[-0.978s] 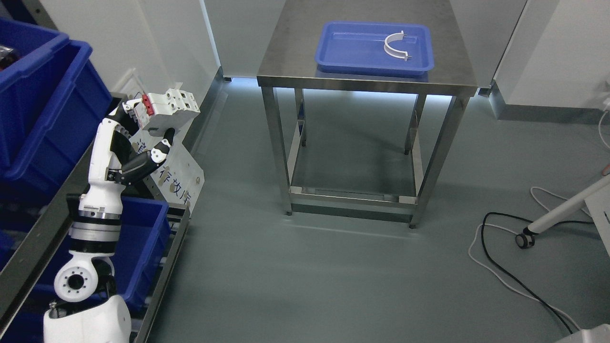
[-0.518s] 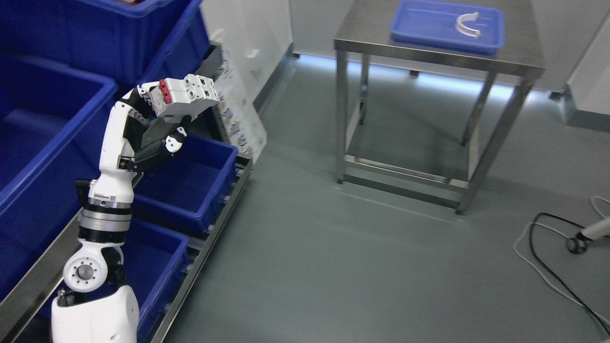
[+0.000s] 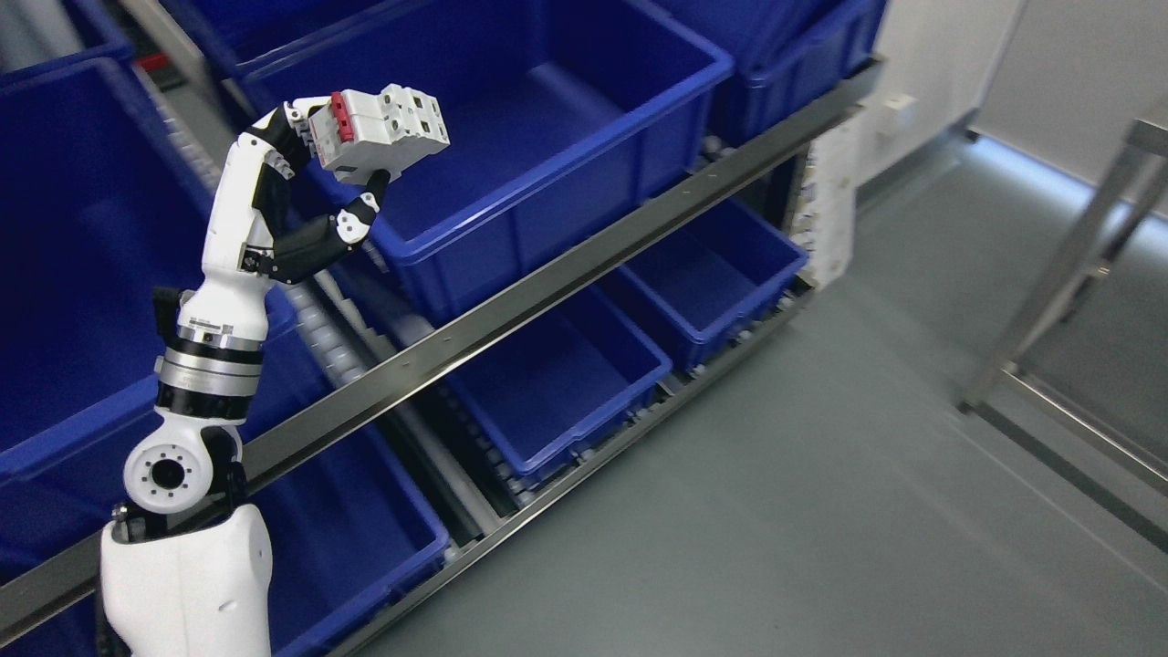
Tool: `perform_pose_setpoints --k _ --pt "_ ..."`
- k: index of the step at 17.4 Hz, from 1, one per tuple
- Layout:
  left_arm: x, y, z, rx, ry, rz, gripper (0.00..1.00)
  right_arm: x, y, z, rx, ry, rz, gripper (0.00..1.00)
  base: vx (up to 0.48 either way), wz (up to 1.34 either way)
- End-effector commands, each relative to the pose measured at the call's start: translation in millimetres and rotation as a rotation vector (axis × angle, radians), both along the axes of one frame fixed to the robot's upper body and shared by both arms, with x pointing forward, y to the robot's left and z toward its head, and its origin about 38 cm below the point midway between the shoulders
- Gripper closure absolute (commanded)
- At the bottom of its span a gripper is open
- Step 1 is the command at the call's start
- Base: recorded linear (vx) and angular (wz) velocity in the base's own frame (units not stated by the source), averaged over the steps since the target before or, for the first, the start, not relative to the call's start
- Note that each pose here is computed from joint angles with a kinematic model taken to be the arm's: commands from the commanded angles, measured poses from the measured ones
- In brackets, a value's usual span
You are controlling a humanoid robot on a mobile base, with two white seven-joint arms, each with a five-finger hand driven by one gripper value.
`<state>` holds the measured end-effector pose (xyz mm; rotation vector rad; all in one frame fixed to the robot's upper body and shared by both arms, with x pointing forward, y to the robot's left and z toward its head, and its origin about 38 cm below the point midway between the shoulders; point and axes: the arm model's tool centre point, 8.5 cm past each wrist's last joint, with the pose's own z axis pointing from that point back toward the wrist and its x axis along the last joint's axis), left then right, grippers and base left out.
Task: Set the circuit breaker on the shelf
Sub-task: 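Hold the breaker raised in the left hand while turning toward the bin shelf, then lower the breaker into the blue bin and open the left hand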
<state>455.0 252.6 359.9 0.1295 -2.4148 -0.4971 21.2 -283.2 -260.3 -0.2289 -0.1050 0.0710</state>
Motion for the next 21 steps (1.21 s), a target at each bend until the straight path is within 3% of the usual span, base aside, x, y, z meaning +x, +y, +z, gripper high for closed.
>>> perform_pose_setpoints --k 1,8,13,17,21 --pt "4 7 14 0.005 0.028 0.017 0.89 -2.9 -10 0.9 -0.018 0.031 0.018 0.0 -0.084 1.13" --pt "18 30 20 -0.001 0.075 0.06 0.89 -3.0 -10 0.9 -0.018 0.033 0.017 0.0 0.013 0.75" --pt "59 84 14 0.15 0.253 0.176 0.88 -3.0 -10 0.9 -0.019 0.033 0.018 0.0 0.083 0.37" --pt "112 43 33 0.348 0.354 0.187 0.87 -2.5 -10 0.9 -0.019 0.031 0.018 0.0 0.109 0.27" --pt "162 -22 19 0.424 0.539 0.129 0.86 -3.0 -10 0.9 -0.02 0.033 0.018 0.0 0.095 0.12"
